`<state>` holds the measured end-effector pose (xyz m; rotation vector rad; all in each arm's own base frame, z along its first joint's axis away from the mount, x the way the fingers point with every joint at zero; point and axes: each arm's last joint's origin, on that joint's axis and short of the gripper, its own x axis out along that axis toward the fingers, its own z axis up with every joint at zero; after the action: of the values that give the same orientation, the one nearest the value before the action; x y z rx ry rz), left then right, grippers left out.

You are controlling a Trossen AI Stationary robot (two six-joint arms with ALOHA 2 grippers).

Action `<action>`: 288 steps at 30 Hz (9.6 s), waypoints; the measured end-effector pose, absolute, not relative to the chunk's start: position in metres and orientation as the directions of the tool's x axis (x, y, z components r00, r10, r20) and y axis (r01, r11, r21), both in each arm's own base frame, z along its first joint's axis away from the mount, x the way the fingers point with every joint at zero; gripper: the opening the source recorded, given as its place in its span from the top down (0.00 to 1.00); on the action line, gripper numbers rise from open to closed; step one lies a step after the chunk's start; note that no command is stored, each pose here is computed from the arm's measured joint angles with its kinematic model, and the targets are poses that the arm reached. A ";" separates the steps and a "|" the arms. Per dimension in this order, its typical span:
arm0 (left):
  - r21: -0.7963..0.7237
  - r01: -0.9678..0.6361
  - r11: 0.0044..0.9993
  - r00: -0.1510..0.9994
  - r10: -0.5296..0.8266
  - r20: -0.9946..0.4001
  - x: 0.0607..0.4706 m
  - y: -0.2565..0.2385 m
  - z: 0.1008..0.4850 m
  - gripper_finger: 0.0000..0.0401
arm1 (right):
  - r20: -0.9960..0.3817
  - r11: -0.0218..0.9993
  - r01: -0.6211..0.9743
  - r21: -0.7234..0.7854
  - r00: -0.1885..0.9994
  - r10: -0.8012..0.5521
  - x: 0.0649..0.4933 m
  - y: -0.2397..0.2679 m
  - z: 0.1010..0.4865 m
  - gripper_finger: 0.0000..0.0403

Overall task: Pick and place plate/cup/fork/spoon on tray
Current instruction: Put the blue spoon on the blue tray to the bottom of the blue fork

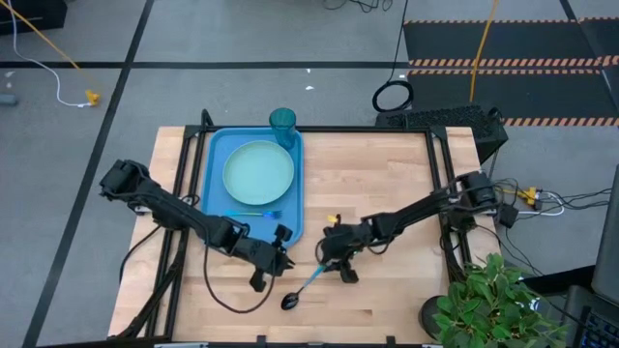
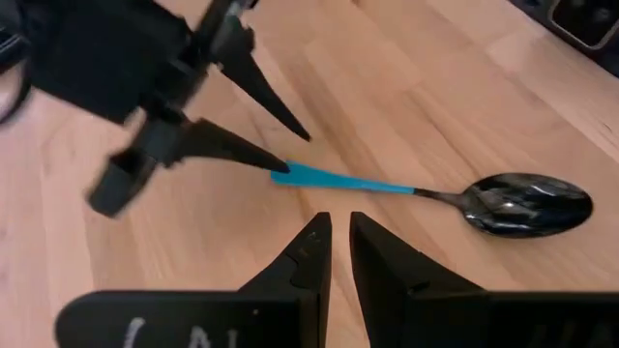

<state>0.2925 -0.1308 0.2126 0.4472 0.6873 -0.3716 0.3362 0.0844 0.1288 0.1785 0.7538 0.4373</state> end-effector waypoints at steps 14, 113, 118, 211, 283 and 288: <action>0.289 0.507 0.812 0.727 -0.222 -0.650 0.291 -0.145 0.212 0.88 | -0.712 0.957 -0.270 0.102 0.652 0.260 0.349 0.084 0.104 0.91; 0.380 0.733 -0.565 0.434 -0.041 -0.900 0.329 -0.157 0.152 0.73 | -0.650 0.965 -0.262 -0.034 0.739 0.178 0.283 0.089 0.212 0.94; 0.382 0.709 -0.593 0.445 -0.045 -0.895 0.333 -0.157 0.148 0.73 | -0.650 0.962 -0.269 -0.043 0.739 0.178 0.283 0.089 0.212 0.94; 0.240 0.653 0.718 0.498 -0.169 -0.850 0.368 -0.136 0.132 0.65 | -0.652 0.971 -0.238 -0.005 0.737 0.177 0.283 0.089 0.212 0.94; 0.363 0.044 0.931 0.265 0.340 -0.903 0.235 -0.067 0.164 0.94 | -0.652 0.975 -0.221 0.015 0.737 0.177 0.283 0.089 0.212 0.94; 0.330 0.059 0.942 0.272 0.303 -0.913 0.232 -0.067 0.156 0.98 | -0.651 0.976 -0.219 0.013 0.739 0.174 0.283 0.089 0.212 0.94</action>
<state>0.2324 -0.0671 0.1563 0.3265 1.2910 0.1676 0.2833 0.0888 0.2117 -0.0660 0.7078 0.2158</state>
